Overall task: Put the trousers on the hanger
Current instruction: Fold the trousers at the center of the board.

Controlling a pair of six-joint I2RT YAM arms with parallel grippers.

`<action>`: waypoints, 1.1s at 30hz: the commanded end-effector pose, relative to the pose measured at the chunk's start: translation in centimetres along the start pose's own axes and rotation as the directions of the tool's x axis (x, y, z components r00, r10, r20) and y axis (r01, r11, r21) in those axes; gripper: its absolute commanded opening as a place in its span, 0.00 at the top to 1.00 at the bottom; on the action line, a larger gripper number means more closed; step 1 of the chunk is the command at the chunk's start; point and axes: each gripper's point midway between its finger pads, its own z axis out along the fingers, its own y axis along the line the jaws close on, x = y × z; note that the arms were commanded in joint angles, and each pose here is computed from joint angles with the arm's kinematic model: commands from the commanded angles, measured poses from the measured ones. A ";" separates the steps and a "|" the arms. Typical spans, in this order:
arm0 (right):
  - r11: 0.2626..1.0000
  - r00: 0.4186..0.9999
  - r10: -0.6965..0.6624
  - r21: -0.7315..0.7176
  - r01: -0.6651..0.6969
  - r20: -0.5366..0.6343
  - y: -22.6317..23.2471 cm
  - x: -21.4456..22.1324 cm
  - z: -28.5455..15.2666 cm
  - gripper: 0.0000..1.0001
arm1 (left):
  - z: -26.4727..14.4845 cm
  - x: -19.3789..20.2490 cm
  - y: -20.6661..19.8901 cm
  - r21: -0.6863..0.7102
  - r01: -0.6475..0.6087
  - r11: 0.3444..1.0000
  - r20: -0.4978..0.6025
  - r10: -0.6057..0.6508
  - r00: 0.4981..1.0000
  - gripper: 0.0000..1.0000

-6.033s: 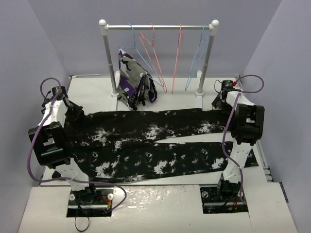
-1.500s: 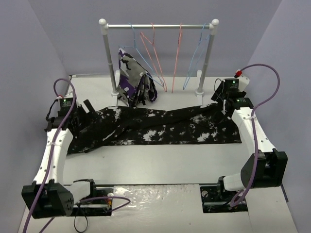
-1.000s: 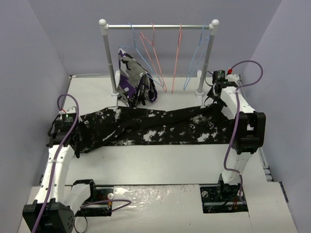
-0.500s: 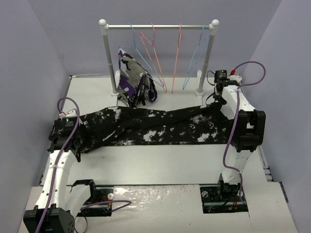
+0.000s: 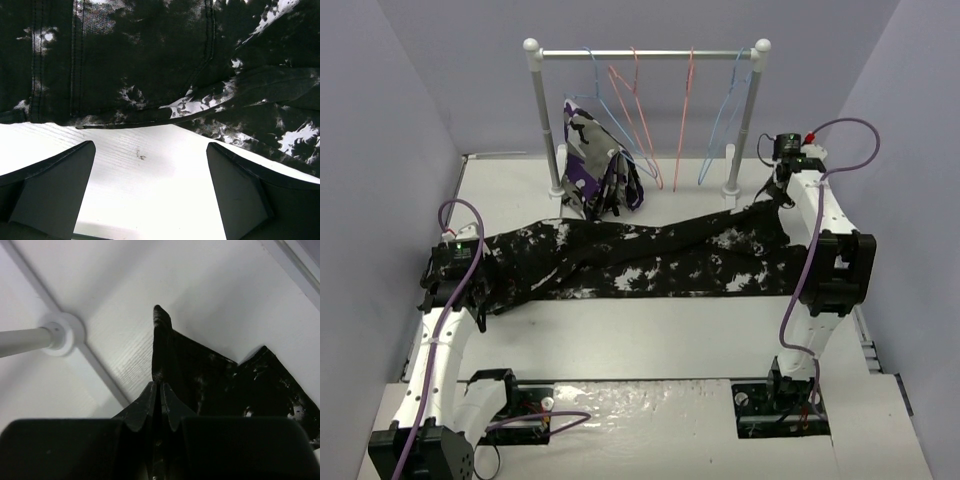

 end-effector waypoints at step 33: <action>0.969 0.953 0.209 -0.180 -0.171 0.219 -11.7 2.0 -11.7 0.46 | 1.2 4.6 1.8 -0.182 0.241 0.953 -0.162 -0.271 0.949 0.07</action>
